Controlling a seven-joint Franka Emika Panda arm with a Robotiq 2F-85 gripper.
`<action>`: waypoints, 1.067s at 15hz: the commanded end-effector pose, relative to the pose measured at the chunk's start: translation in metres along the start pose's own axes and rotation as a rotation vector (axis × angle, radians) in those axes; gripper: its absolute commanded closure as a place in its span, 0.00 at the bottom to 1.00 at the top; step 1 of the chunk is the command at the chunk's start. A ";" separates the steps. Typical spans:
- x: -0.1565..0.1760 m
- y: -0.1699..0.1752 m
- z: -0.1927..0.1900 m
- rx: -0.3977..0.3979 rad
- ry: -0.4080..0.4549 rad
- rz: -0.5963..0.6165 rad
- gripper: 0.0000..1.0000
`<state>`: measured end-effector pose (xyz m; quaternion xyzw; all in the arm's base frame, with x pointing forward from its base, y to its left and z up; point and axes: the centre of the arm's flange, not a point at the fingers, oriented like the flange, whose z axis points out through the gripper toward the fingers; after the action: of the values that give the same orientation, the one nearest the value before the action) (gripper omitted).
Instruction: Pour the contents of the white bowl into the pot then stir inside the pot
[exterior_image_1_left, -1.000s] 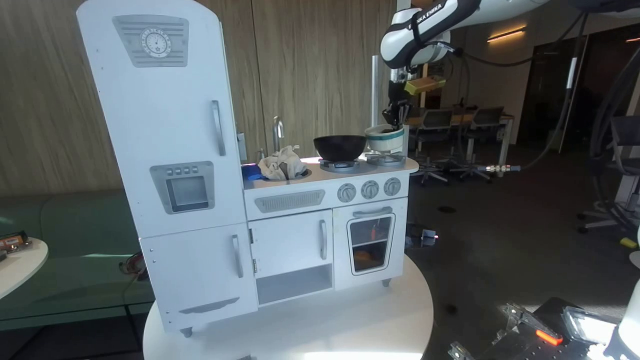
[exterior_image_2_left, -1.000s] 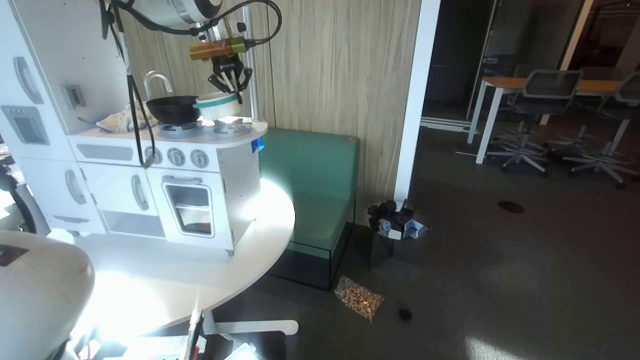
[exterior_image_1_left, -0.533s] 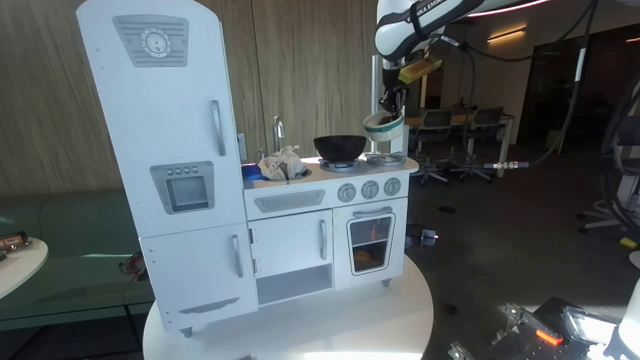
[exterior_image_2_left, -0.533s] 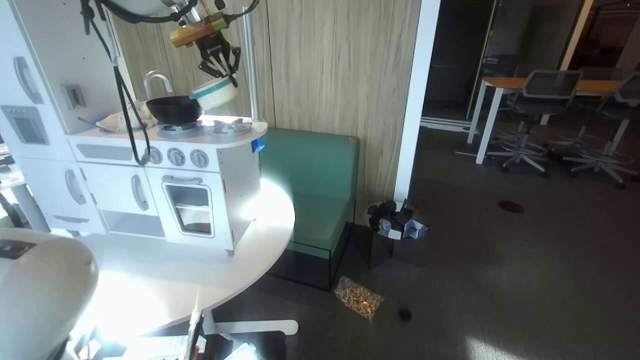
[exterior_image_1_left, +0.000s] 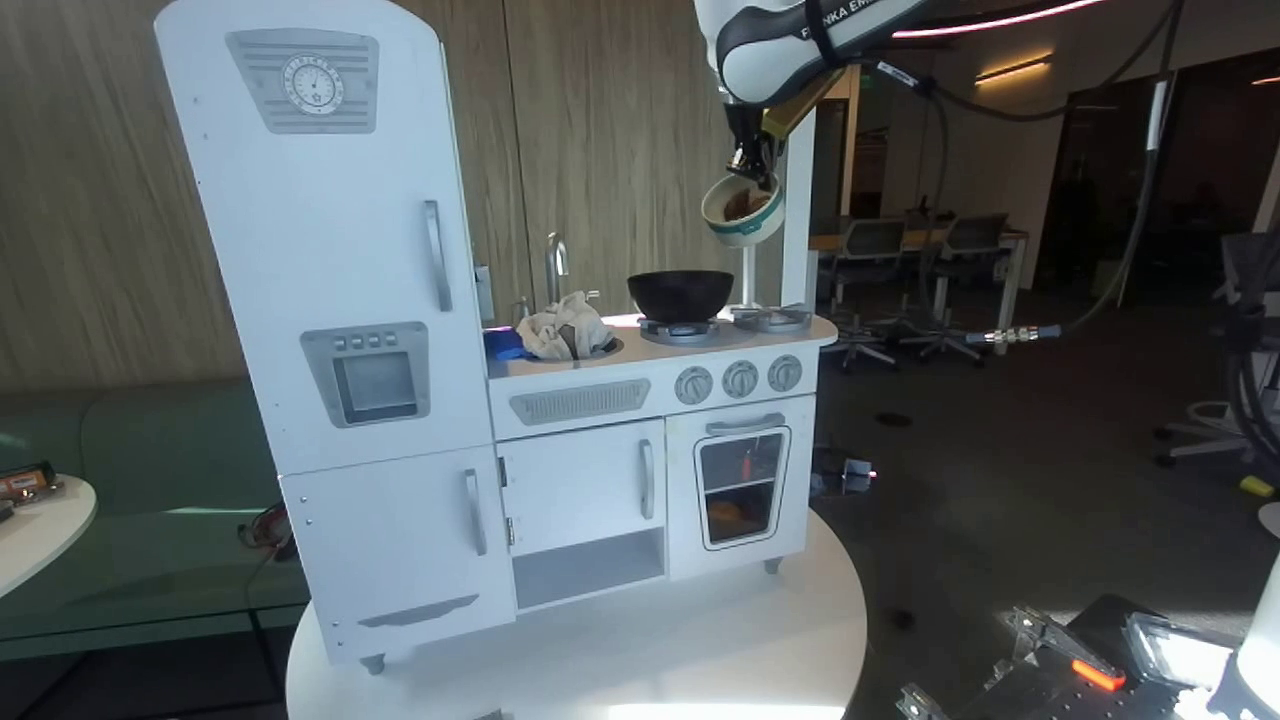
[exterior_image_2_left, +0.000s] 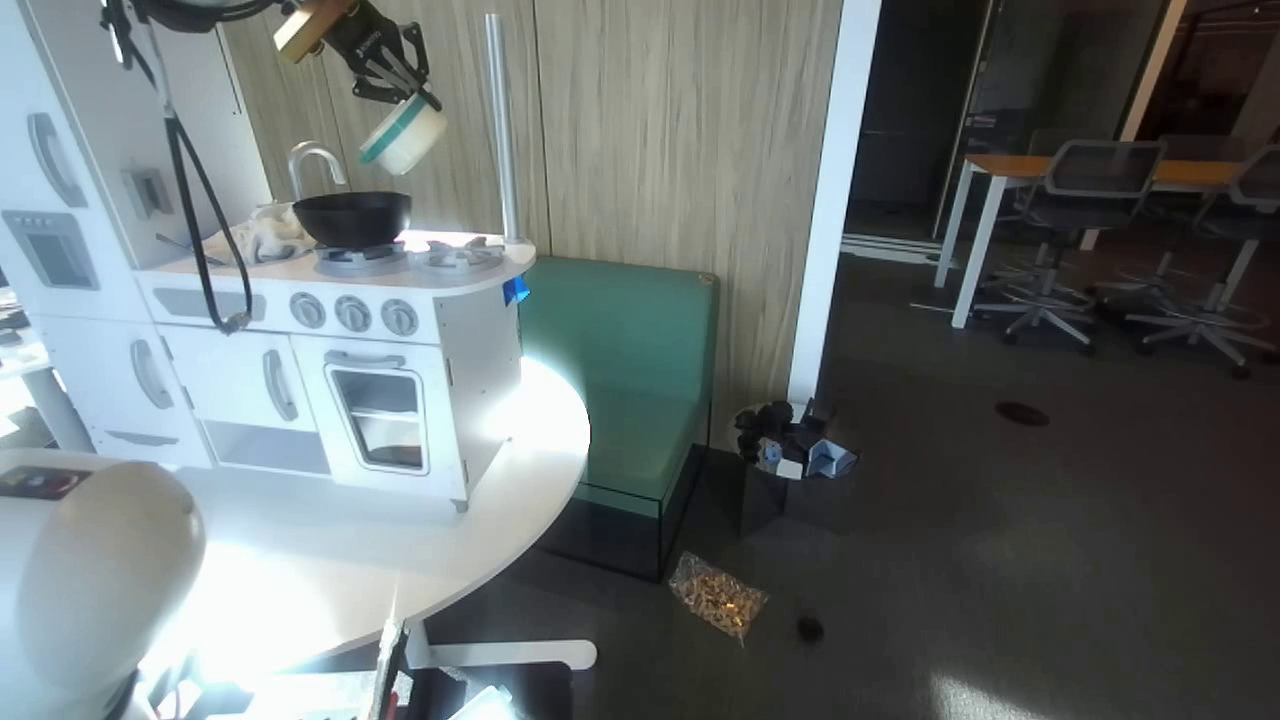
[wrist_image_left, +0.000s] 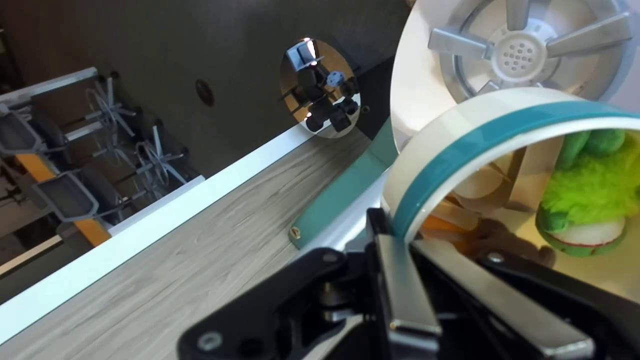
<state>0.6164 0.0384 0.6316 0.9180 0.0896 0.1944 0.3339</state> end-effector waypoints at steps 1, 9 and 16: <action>0.015 -0.015 -0.016 -0.110 0.083 -0.026 0.97; 0.020 -0.069 -0.005 -0.250 0.211 -0.119 0.97; 0.004 -0.123 -0.014 -0.386 0.404 -0.210 0.97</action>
<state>0.6317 0.1268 0.5644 0.7971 0.1959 0.3068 0.4818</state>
